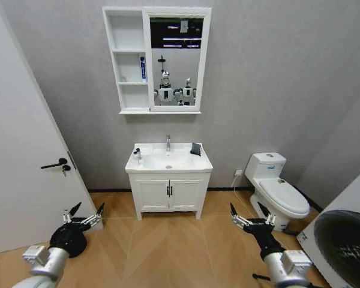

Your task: Move facial cleanser and shampoo from washbasin to cabinet, then wipe washbasin with towel.

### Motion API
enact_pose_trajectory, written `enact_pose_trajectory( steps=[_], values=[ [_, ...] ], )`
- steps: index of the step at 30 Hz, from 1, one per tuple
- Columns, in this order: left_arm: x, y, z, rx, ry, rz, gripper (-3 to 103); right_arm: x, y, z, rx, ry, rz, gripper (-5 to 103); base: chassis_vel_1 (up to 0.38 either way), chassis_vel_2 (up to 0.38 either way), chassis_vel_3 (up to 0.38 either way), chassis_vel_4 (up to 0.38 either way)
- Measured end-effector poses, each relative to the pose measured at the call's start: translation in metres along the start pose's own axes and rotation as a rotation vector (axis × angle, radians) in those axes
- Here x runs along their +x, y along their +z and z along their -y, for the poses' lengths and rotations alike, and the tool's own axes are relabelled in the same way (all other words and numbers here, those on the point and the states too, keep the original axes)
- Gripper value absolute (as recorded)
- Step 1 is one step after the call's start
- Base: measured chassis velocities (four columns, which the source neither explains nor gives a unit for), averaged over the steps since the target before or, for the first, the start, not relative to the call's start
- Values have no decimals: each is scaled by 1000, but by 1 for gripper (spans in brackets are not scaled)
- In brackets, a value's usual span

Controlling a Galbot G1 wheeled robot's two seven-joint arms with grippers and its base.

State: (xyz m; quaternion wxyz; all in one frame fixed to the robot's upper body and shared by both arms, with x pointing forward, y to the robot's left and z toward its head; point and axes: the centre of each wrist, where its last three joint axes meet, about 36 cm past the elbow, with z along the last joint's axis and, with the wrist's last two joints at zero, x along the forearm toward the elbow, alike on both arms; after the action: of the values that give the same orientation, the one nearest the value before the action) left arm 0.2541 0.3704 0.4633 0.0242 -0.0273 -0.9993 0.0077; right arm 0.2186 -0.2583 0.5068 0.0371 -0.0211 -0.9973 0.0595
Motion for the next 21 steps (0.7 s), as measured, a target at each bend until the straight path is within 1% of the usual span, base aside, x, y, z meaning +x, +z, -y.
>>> enact_pose_trajectory(
  steps=[11, 21],
  values=[
    [4, -1, 0, 0, -6, -1, 100, -1, 5, -1, 3, -4, -17, 100, 0, 0, 0, 0],
    [6, -3, 2, 1, -7, 2, 100, -1, 9, -1, -5, -13, -3, 100, -13, 18, 13, -13]
  ],
)
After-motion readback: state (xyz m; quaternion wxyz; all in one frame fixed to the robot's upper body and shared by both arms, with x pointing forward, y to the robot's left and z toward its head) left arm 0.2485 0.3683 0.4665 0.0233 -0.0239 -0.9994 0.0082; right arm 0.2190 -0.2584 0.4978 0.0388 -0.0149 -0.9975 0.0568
